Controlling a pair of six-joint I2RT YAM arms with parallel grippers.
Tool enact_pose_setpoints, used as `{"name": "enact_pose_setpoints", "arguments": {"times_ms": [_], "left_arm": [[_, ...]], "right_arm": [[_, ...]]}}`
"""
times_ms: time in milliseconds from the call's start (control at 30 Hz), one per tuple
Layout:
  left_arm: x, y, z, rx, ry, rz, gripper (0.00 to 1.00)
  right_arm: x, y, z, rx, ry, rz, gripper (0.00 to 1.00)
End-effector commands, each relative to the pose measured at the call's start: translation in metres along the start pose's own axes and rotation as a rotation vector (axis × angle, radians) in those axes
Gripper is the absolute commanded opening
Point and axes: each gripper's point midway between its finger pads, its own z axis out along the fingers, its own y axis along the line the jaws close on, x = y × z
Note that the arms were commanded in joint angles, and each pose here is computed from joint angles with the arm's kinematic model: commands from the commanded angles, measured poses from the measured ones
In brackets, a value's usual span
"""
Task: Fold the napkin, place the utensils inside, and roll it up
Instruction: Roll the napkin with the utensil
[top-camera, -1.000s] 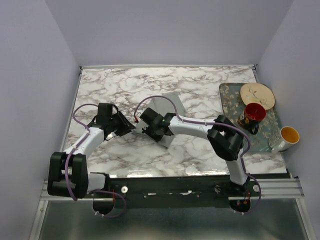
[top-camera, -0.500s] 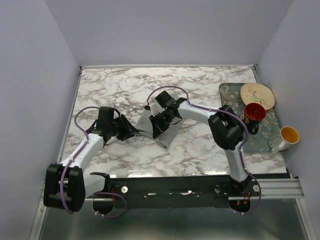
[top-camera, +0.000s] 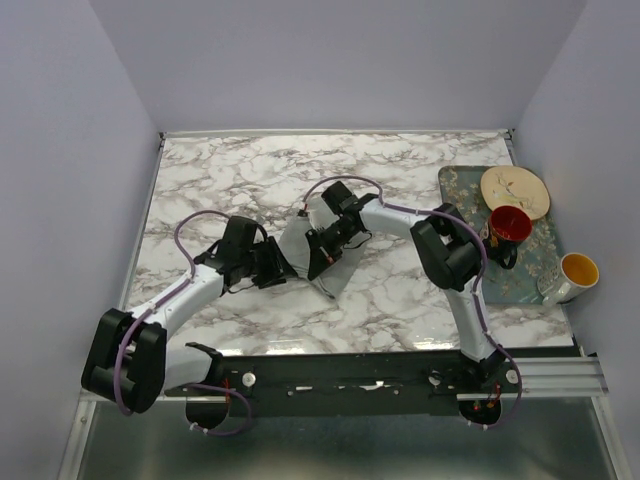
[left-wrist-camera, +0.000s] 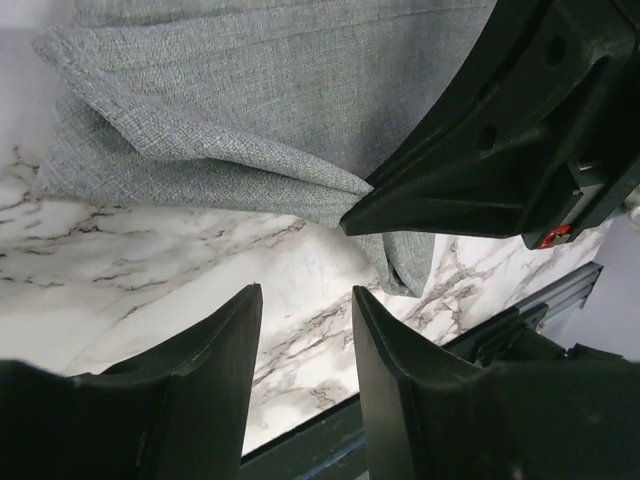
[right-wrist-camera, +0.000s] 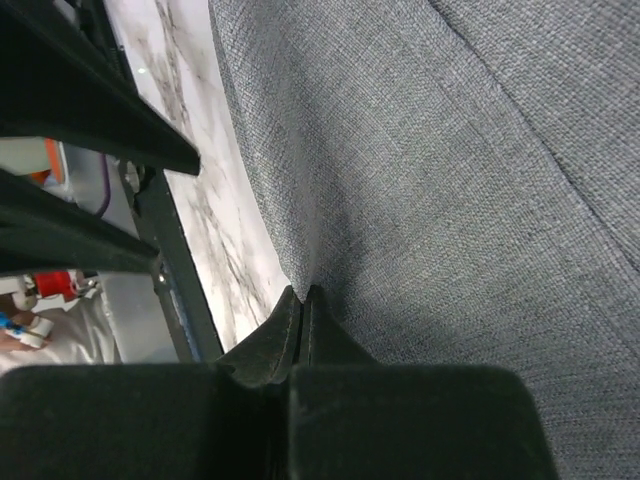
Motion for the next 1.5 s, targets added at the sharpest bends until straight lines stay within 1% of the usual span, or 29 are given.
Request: {"name": "enact_pose_setpoints", "arguments": {"times_ms": [0, 33, 67, 167, 233, 400, 467, 533, 567, 633, 667, 700, 733, 833, 900, 967, 1033, 1100, 1167, 1233, 1300, 1467], "left_arm": [[-0.021, -0.011, 0.004, 0.020, -0.116, 0.047, 0.58], [-0.021, -0.015, 0.005, 0.037, -0.107, 0.036, 0.58], [-0.022, -0.019, 0.006, 0.043, -0.101, 0.014, 0.57], [-0.017, -0.014, 0.014, 0.031, -0.067, -0.035, 0.51], [-0.016, -0.014, 0.020, 0.033, -0.051, -0.076, 0.50], [-0.025, -0.027, 0.024, 0.084, -0.063, -0.076, 0.54], [-0.027, -0.028, 0.024, 0.076, -0.067, -0.089, 0.56], [-0.025, -0.019, 0.029, 0.025, -0.050, -0.128, 0.56], [-0.026, -0.019, 0.031, 0.016, -0.046, -0.145, 0.58], [-0.026, -0.014, 0.035, -0.014, -0.035, -0.180, 0.66], [-0.026, -0.016, 0.036, -0.014, -0.035, -0.202, 0.76], [-0.027, -0.016, 0.036, -0.018, -0.039, -0.212, 0.79], [-0.028, -0.010, 0.036, -0.050, -0.048, -0.230, 0.79], [-0.032, -0.005, 0.032, -0.102, -0.077, -0.259, 0.79], [-0.035, -0.007, 0.032, -0.103, -0.081, -0.280, 0.78], [-0.036, -0.008, 0.033, -0.116, -0.072, -0.292, 0.77], [-0.029, 0.001, 0.033, -0.168, -0.039, -0.314, 0.77], [-0.025, 0.003, 0.031, -0.176, -0.035, -0.329, 0.78], [-0.018, 0.010, 0.029, -0.193, -0.033, -0.392, 0.81], [-0.022, 0.006, 0.026, -0.184, -0.062, -0.436, 0.81], [-0.032, 0.001, 0.025, -0.184, -0.090, -0.446, 0.80], [-0.043, -0.004, 0.031, -0.218, -0.090, -0.469, 0.76]], "right_arm": [[0.000, 0.005, 0.002, -0.107, 0.001, 0.012, 0.01], [0.000, 0.005, 0.002, -0.108, 0.000, 0.012, 0.00], [0.000, 0.003, 0.003, -0.107, 0.001, 0.017, 0.01], [0.001, 0.000, 0.003, -0.107, 0.000, 0.022, 0.01], [0.000, -0.003, 0.001, -0.103, -0.005, 0.026, 0.01], [-0.002, -0.005, -0.001, -0.099, -0.012, 0.030, 0.01], [-0.003, -0.005, -0.001, -0.096, -0.013, 0.032, 0.01], [-0.004, -0.005, -0.002, -0.096, -0.015, 0.031, 0.01], [-0.004, -0.004, -0.001, -0.097, -0.015, 0.029, 0.02], [-0.004, -0.005, -0.001, -0.092, -0.014, 0.030, 0.02], [-0.004, -0.006, -0.002, -0.086, -0.016, 0.030, 0.02], [-0.005, -0.006, -0.003, -0.084, -0.017, 0.027, 0.02], [-0.004, -0.006, -0.002, -0.083, -0.014, 0.031, 0.02], [-0.004, -0.007, -0.003, -0.078, -0.017, 0.029, 0.02], [-0.005, -0.007, -0.003, -0.072, -0.018, 0.029, 0.02], [-0.004, -0.007, -0.004, -0.065, -0.018, 0.026, 0.02], [-0.005, -0.007, -0.005, -0.058, -0.020, 0.024, 0.02], [-0.004, -0.008, -0.005, -0.050, -0.019, 0.022, 0.02], [-0.004, -0.008, -0.004, -0.050, -0.018, 0.023, 0.01], [-0.004, -0.009, -0.004, -0.050, -0.019, 0.024, 0.01], [-0.004, -0.011, -0.004, -0.039, -0.020, 0.020, 0.01], [-0.005, -0.012, -0.005, -0.028, -0.022, 0.011, 0.01]]}}
